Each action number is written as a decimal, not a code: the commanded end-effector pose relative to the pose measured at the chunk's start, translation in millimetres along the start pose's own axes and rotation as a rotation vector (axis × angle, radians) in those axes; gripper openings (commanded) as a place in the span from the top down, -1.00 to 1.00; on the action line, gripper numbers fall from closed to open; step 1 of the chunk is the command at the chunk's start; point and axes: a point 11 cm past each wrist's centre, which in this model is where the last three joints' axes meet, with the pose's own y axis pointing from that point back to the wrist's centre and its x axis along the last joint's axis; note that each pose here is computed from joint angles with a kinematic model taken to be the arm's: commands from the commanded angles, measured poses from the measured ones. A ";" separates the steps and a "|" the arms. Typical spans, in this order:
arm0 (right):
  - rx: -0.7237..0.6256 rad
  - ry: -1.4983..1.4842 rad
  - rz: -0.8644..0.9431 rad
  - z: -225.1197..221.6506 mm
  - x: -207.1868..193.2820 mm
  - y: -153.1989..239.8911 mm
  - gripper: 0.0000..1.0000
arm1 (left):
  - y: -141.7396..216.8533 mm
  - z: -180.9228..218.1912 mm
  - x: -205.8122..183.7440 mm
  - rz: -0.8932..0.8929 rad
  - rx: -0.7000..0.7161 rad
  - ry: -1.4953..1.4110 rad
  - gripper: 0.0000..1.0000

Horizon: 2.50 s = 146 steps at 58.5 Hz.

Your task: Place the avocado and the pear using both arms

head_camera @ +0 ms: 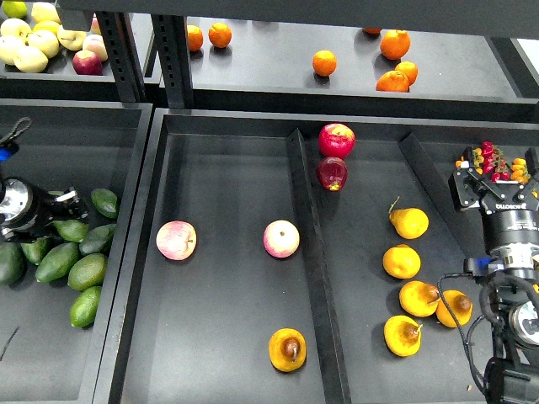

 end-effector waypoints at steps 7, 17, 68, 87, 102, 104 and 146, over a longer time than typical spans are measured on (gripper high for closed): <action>-0.001 0.001 -0.002 0.2 -0.9 -0.2 -0.99 | -6.5 -31.5 2.2 0.004 0.051 0.063 0.05; 0.000 0.000 -0.003 -0.4 -0.7 1.1 -0.99 | -15.6 -44.6 -6.9 -0.017 0.058 0.105 0.01; -0.028 0.010 0.020 3.2 6.1 2.0 -0.99 | -31.8 -54.9 -12.2 -0.021 0.075 0.180 -0.99; -0.044 0.014 -0.123 12.3 -2.6 2.6 -0.99 | -35.9 -48.9 -13.9 -0.049 0.025 0.292 -0.99; -0.105 0.036 -0.167 24.1 -3.3 -1.2 -0.99 | -40.0 -43.9 -18.5 -0.093 -0.039 0.429 -0.99; -0.108 0.036 -0.167 24.8 -3.3 -1.5 -0.99 | -40.3 -44.3 -18.4 -0.095 -0.046 0.447 -0.99; -0.665 0.455 -0.170 40.0 -21.4 -17.7 -0.99 | -61.5 -42.0 -29.9 -0.113 -0.045 0.568 -0.98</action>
